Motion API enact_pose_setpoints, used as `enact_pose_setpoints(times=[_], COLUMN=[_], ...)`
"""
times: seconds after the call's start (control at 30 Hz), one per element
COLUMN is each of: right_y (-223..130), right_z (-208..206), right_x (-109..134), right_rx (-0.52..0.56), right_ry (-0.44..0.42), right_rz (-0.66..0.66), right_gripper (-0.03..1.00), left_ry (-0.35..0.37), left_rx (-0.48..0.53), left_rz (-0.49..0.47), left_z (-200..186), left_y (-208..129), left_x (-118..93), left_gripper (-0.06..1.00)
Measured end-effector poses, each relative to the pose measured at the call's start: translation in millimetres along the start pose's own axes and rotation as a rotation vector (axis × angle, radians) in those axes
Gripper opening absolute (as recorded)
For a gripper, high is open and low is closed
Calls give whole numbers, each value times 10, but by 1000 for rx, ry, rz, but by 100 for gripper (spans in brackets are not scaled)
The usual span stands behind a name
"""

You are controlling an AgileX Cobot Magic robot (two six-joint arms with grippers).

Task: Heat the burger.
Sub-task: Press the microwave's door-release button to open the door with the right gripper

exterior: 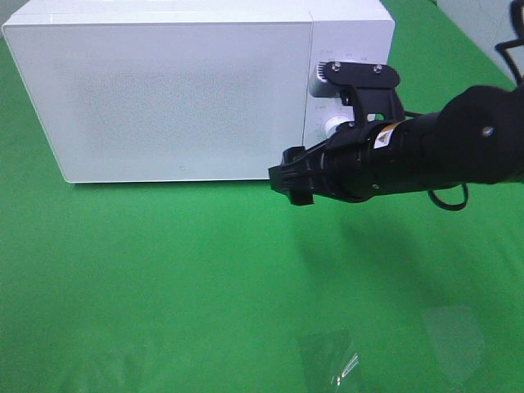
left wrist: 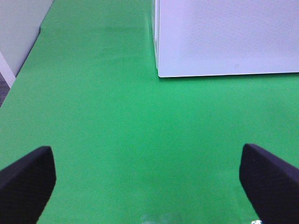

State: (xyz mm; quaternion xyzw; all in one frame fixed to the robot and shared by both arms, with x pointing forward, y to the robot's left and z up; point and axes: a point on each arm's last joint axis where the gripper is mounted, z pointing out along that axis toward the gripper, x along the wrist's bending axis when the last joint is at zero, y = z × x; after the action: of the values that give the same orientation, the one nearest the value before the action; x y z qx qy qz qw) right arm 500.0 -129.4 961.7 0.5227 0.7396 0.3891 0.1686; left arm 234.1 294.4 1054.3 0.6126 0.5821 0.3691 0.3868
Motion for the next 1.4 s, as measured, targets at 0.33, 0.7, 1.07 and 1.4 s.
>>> enact_pose_setpoints(times=[0.33, 0.7, 1.07, 1.4], right_y=[99, 45, -23, -313], right_z=[-571, -1304, -2020, -2477], right_x=[-22, -83, -123, -368], right_rx=[96, 201, 104, -13], right_ry=[40, -26, -43, -176], right_rz=[-104, -171, -170, -42], right_gripper=[76, 76, 76, 76], left_ry=[0, 0, 0, 0], left_rx=[0, 0, 0, 0], left_rz=[0, 0, 0, 0], left_z=[0, 0, 0, 0], left_y=[0, 0, 0, 0], left_x=[0, 0, 0, 0], left_gripper=[99, 99, 99, 99])
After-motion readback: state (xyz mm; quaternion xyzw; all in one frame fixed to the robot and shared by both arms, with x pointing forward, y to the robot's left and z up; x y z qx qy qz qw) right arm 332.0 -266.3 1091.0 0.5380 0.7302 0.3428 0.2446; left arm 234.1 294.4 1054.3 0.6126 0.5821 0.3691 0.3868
